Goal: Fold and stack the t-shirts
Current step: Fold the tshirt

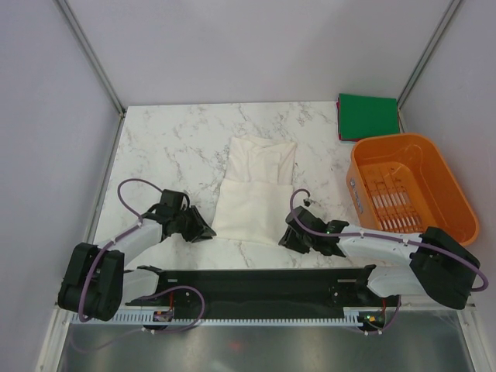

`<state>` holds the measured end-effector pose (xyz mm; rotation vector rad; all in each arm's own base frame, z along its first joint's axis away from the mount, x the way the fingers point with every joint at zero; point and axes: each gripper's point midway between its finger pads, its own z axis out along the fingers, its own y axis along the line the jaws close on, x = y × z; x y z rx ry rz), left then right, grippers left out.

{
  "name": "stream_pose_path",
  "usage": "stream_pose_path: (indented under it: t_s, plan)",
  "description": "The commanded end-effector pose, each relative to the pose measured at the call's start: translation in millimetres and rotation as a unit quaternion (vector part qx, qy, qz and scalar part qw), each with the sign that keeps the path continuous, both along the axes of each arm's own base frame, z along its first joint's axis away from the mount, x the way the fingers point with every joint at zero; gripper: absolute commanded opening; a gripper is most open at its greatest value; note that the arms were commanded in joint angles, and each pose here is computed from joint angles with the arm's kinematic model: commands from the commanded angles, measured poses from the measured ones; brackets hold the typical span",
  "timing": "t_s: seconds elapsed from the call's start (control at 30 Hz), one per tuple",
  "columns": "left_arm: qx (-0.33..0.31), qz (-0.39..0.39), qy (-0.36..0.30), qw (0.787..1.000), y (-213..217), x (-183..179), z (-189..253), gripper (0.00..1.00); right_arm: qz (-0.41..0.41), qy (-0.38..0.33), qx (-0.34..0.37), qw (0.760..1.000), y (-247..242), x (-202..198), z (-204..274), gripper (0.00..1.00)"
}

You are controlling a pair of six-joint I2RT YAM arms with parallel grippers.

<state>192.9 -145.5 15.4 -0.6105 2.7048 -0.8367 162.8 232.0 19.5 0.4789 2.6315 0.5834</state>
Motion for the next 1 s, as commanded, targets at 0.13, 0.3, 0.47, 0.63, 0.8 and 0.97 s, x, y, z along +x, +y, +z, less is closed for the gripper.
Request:
stream_pose_path:
  t_s: [0.13, 0.3, 0.47, 0.63, 0.8, 0.97]
  plan:
    - [0.016, 0.003, -0.020, 1.000, 1, 11, 1, 0.06, -0.009, 0.018, -0.048, 0.999, -19, -12, -21, 0.17]
    - [-0.017, -0.016, -0.038, 0.999, -16, 5, 19, 0.02, -0.005, 0.006, -0.065, 0.998, -32, -13, -14, 0.00]
    - [-0.029, -0.024, -0.031, 0.999, -33, -12, 25, 0.02, 0.020, -0.013, -0.060, 0.998, -37, -21, -3, 0.00]
    - [-0.016, -0.046, -0.007, 0.999, -45, -35, 20, 0.02, 0.050, -0.036, -0.056, 0.997, -38, -26, 13, 0.00]
    - [0.009, -0.033, -0.033, 0.999, -39, -28, 33, 0.02, 0.068, -0.048, -0.064, 0.994, -44, -28, 22, 0.00]
    - [-0.004, -0.027, -0.068, 0.997, -45, -13, 69, 0.02, 0.080, -0.068, -0.074, 0.992, -42, -21, 39, 0.00]
